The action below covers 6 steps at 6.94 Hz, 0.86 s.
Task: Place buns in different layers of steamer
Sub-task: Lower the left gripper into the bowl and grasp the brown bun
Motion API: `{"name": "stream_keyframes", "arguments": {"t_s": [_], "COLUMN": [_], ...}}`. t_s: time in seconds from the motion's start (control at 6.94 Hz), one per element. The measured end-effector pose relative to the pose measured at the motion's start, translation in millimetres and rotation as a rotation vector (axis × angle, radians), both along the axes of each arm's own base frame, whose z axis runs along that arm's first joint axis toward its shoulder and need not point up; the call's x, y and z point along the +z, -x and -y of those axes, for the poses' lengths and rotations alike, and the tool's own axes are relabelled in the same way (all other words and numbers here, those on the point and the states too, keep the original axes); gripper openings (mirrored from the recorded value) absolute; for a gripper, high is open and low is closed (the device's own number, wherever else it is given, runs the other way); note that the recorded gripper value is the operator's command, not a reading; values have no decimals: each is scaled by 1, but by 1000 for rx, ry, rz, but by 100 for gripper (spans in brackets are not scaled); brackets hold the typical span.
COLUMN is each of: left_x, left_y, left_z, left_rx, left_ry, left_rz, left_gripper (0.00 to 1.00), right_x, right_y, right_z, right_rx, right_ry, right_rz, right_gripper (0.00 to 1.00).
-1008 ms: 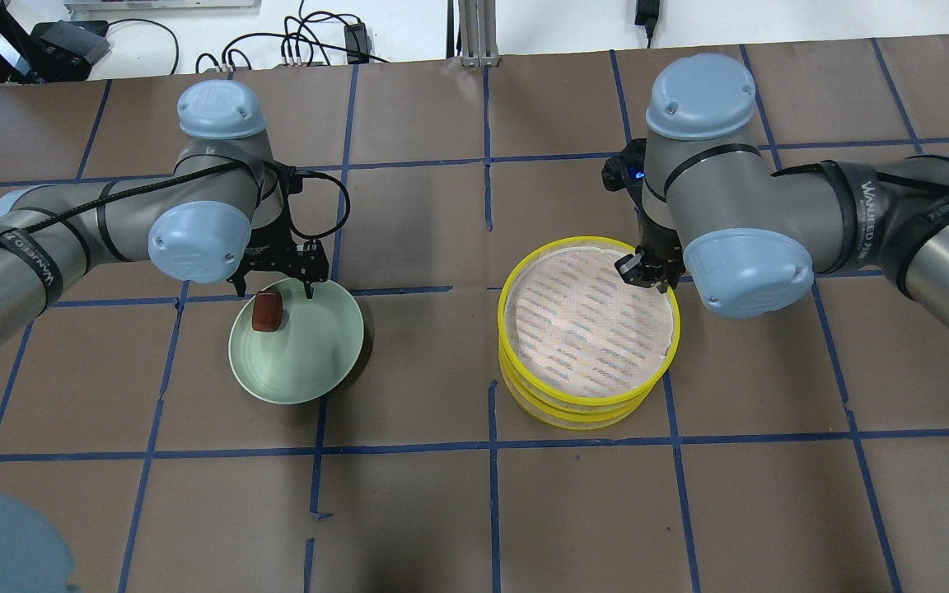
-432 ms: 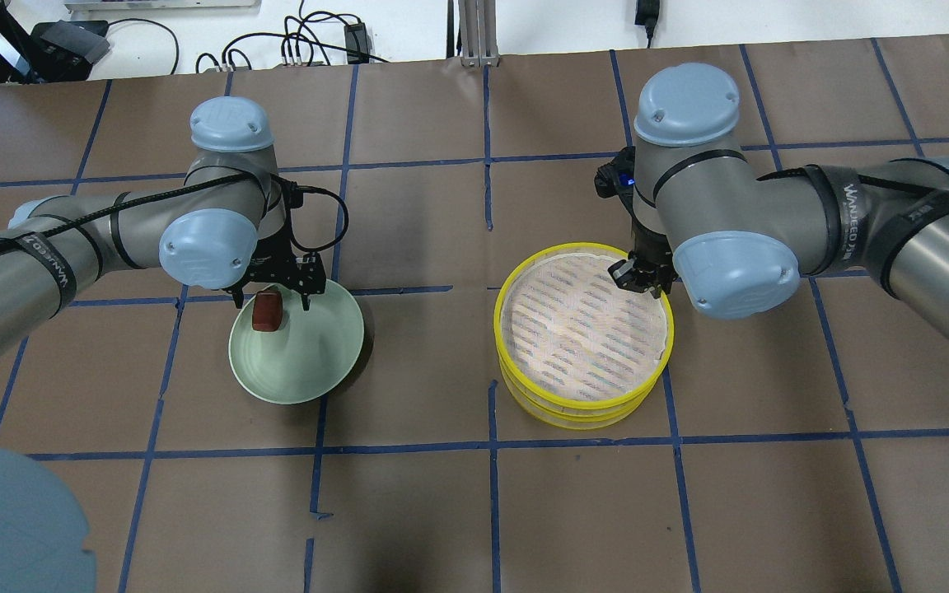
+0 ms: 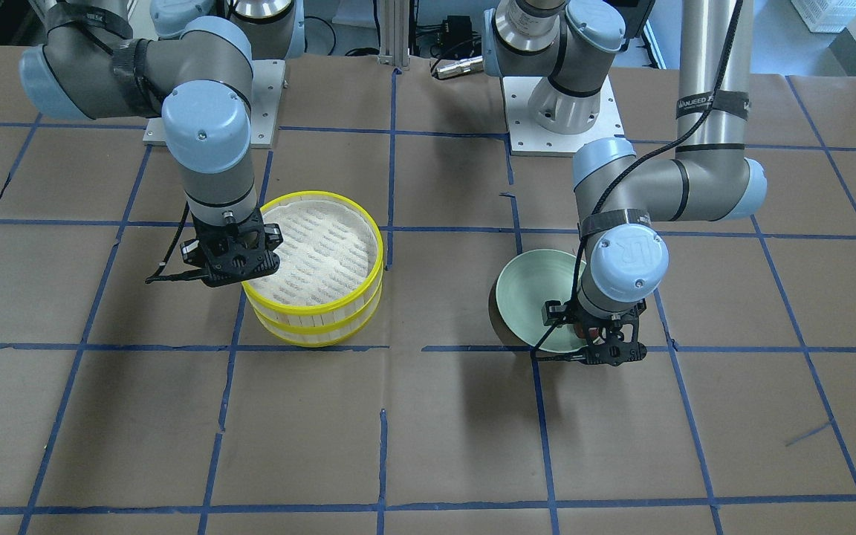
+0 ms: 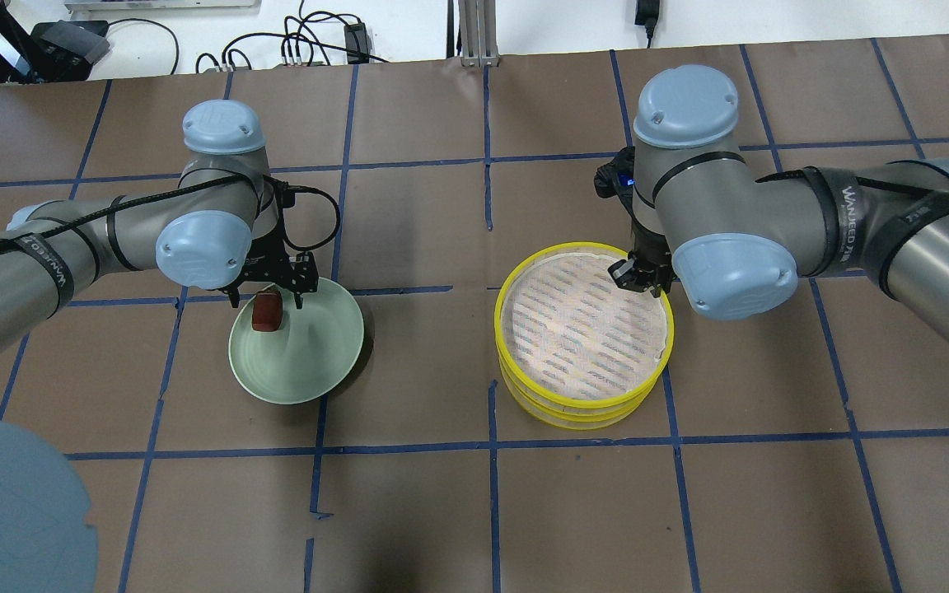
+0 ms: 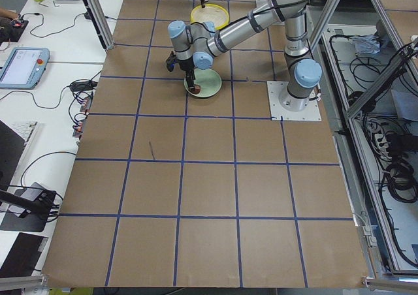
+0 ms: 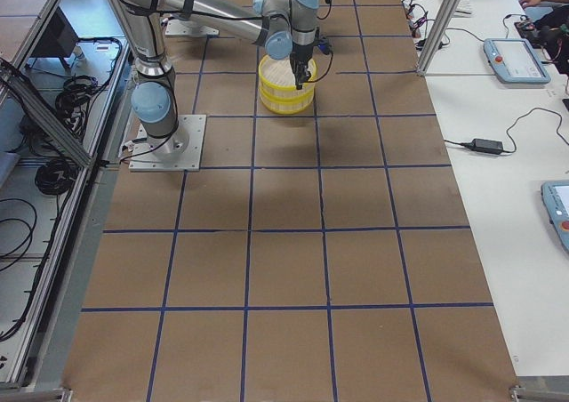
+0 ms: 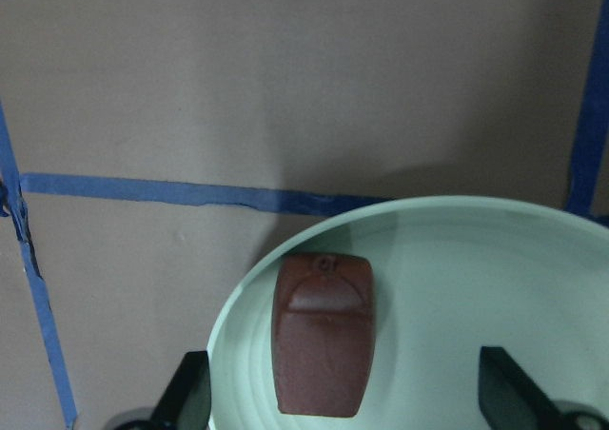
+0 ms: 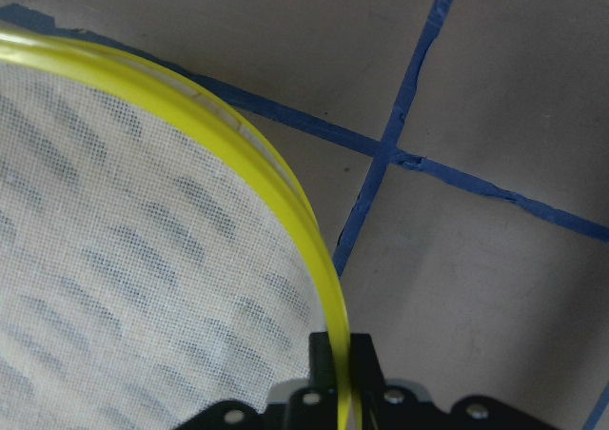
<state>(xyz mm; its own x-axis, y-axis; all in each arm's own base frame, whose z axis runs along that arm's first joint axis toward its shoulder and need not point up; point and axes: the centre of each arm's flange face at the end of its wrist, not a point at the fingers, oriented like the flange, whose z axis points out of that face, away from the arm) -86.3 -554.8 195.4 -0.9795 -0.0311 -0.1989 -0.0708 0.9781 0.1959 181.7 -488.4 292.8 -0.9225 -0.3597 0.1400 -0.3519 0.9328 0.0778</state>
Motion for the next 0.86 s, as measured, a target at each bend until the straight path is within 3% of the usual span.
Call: {"name": "stream_keyframes", "arguments": {"t_s": [0.43, 0.86], "left_x": [1, 63], "left_y": [0, 19], "left_z": [-2, 0], "left_rx": [38, 43], "left_ry": [26, 100], "left_rz": [6, -8], "left_gripper": [0, 0], "right_x": [0, -1], "right_y": [2, 3], "right_z": [2, 2], "right_rx": [1, -1], "right_ry": [3, 2], "right_rz": [-2, -2], "right_gripper": [0, 1]}}
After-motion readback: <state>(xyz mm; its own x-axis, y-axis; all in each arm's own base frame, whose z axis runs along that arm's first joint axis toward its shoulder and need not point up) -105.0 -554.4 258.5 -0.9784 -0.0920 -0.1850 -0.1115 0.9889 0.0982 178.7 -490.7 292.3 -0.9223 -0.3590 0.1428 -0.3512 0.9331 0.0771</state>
